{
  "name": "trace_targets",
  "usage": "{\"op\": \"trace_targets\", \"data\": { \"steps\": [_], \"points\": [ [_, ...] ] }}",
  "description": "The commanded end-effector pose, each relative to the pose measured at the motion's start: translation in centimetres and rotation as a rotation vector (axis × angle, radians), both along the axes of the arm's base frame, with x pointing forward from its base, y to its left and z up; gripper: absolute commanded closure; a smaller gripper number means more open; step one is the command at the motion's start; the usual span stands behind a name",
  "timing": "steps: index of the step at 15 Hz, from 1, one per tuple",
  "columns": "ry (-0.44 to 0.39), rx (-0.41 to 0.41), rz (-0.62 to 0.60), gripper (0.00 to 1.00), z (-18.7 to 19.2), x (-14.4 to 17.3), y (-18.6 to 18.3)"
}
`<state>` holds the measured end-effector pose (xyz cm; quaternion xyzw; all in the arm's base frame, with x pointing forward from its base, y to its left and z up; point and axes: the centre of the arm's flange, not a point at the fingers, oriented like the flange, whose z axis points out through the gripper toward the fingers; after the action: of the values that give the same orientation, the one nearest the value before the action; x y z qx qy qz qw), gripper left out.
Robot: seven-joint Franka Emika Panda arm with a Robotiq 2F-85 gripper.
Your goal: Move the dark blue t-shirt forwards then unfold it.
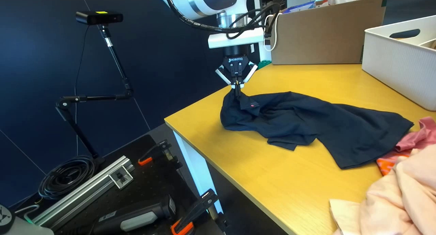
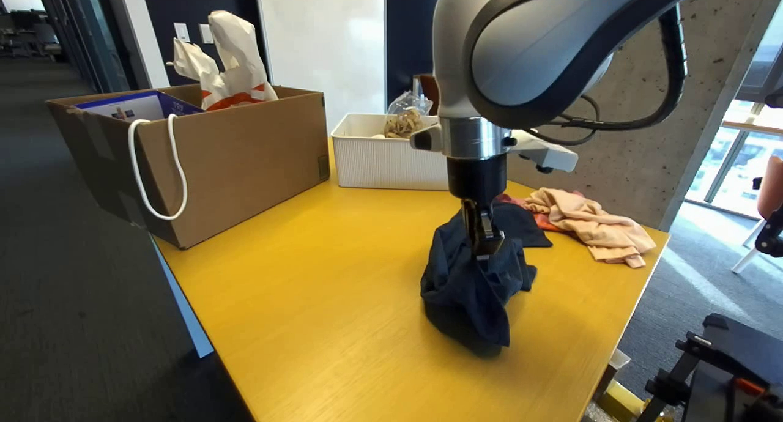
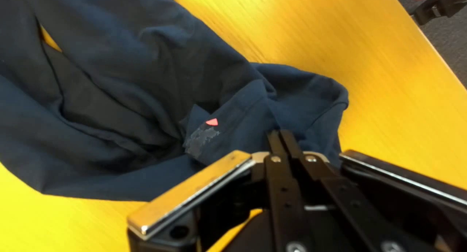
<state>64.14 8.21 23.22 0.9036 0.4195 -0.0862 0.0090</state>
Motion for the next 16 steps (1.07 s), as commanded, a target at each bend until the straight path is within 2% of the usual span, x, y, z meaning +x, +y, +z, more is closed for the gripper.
{"op": "trace_targets", "data": {
  "steps": [1, 5, 6, 7, 11, 16],
  "points": [
    [-0.032, -0.042, 0.056, 0.99, -0.1, 1.7, 3.1],
    [-0.099, -0.076, 0.102, 0.99, 1.0, 1.8, 5.9],
    [-0.118, -0.081, 0.098, 0.71, 1.6, 1.9, 6.1],
    [-0.136, -0.08, 0.095, 0.7, 2.3, 2.0, 5.9],
    [-0.177, -0.07, 0.03, 0.42, 4.1, 2.4, 4.3],
    [-0.218, -0.094, -0.149, 0.06, 7.5, -0.4, 1.6]
  ]
}}
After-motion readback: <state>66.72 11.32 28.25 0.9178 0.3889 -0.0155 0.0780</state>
